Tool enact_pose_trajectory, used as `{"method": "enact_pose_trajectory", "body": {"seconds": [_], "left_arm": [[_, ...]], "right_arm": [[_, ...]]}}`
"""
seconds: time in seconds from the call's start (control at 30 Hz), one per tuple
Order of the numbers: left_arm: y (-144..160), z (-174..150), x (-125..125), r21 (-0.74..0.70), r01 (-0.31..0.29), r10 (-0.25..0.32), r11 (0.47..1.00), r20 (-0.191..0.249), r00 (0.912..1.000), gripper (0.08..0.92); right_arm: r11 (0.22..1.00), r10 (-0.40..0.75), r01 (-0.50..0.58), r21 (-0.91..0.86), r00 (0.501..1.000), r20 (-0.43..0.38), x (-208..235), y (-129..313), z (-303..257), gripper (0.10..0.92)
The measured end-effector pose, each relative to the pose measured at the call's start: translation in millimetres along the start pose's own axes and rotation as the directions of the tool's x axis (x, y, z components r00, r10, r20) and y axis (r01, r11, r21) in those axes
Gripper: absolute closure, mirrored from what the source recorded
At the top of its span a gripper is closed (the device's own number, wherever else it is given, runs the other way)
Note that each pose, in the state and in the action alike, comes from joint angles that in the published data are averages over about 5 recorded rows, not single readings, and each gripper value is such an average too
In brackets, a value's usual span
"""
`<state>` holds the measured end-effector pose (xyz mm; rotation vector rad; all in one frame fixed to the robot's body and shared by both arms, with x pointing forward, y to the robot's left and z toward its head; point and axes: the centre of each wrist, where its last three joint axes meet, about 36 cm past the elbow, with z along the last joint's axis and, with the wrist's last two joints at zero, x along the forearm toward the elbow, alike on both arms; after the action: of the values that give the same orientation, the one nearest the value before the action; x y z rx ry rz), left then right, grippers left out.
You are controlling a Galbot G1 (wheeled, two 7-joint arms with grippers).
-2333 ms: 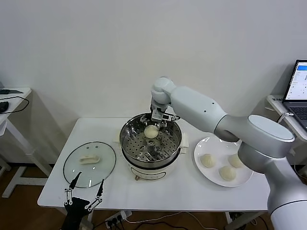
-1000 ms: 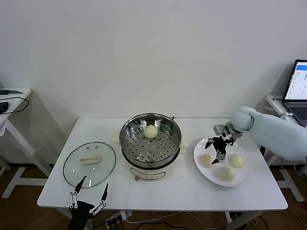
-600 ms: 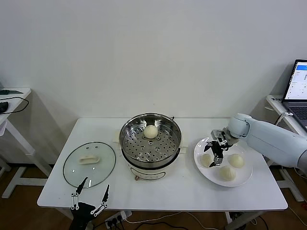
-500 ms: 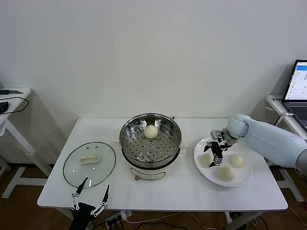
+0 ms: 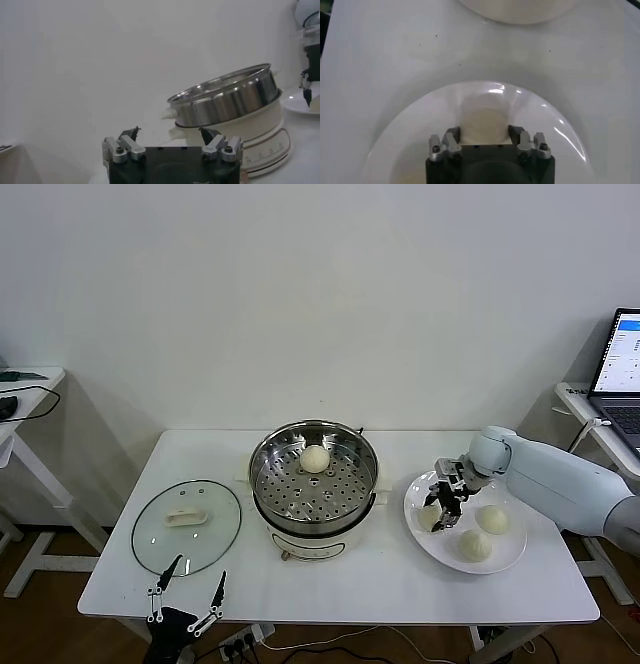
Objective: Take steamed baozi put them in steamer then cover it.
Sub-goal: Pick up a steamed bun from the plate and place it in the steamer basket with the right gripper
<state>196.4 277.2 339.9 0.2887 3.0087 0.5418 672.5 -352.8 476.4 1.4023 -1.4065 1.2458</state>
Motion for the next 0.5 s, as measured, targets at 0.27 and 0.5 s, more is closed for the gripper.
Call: {"method": "enact_pose_trajectory", "body": {"seconds": [0.27,0.5], "left_arm": [[2,-5,-3,-0.005,-0.003,0.003,1.000,0.014,0.9999,0.177],[6,-8,-3,-0.015,-0.006,0.006,1.000,0.023,0.9997,0.177]], "right_arm": [[0.995,0.003,-0.003,0.096,1.000,0.008,71,-34,-33,0.388],[0.975,0.016,-0.017,0.223,1.000,0.008,156,-65,-106,0.387]]}}
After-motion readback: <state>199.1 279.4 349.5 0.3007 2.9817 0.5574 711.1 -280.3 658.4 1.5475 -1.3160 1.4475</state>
